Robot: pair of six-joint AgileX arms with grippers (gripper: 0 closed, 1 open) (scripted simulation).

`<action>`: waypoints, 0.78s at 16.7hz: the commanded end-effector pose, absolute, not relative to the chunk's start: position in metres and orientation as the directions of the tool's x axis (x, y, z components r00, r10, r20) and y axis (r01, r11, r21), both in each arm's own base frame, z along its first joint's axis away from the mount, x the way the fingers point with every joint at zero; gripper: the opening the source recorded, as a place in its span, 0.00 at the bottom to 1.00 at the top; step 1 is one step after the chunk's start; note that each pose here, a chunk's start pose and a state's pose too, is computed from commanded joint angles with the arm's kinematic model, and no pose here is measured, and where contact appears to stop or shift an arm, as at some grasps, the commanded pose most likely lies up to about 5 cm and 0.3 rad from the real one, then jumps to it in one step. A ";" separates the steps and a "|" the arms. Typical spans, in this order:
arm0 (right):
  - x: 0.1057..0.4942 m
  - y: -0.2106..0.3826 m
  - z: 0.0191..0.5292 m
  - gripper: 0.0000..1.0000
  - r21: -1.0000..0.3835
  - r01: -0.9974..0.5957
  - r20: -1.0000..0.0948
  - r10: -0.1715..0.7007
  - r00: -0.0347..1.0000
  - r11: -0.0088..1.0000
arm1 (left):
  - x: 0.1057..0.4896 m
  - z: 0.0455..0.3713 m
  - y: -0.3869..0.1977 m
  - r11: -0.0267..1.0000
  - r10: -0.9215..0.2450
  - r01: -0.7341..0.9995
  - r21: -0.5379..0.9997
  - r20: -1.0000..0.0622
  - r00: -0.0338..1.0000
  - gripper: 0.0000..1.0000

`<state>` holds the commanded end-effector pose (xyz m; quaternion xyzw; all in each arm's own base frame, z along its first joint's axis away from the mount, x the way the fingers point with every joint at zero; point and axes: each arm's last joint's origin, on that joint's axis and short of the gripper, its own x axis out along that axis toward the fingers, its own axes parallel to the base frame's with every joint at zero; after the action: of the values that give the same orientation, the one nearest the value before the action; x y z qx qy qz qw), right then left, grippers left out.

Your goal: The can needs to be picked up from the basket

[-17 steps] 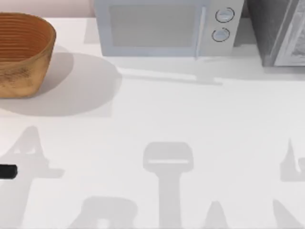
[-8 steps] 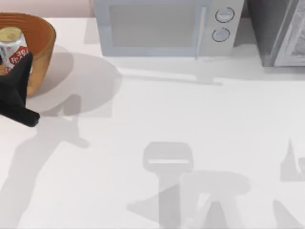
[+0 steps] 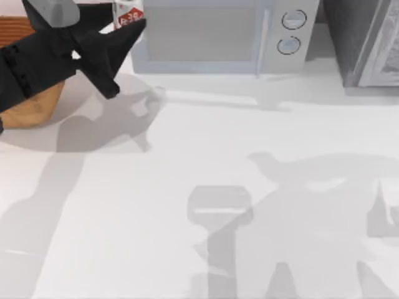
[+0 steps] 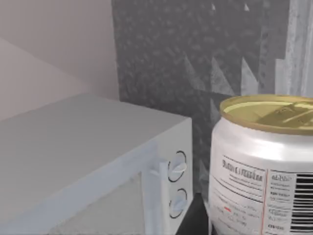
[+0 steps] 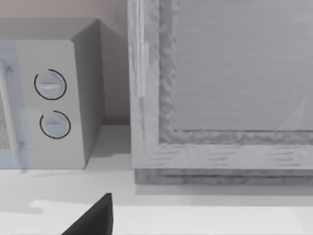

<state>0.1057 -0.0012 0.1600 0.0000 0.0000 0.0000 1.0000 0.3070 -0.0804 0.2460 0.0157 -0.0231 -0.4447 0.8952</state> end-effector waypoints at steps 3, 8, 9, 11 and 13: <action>0.106 -0.001 0.160 1.00 0.000 0.000 0.000 0.000 1.000 1.000 | 0.351 0.213 -0.101 0.463 -0.886 0.885 0.053 0.026 0.462 0.00; 0.106 -0.001 0.160 1.00 0.000 0.000 0.000 0.000 1.000 1.000 | 0.397 0.138 -0.126 0.247 -0.969 0.968 0.043 0.013 0.247 0.00; 0.106 -0.001 0.160 1.00 0.000 0.000 0.000 0.000 1.000 1.000 | 0.403 0.122 -0.130 0.210 -0.978 0.977 0.039 0.011 0.210 0.00; 0.106 -0.001 0.160 1.00 0.000 0.000 0.000 0.000 1.000 1.000 | 0.410 0.093 -0.134 0.145 -0.989 0.989 0.030 0.006 0.145 0.00; 0.106 -0.001 0.160 1.00 0.000 0.000 0.000 0.000 1.000 1.000 | 0.414 0.067 -0.138 0.089 -0.996 0.996 0.021 0.003 0.089 0.00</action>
<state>0.1057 -0.0012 0.1600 0.0000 0.0000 0.0000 1.0000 0.4136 -0.1376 0.0671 0.0069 -0.0082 -0.6748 0.7379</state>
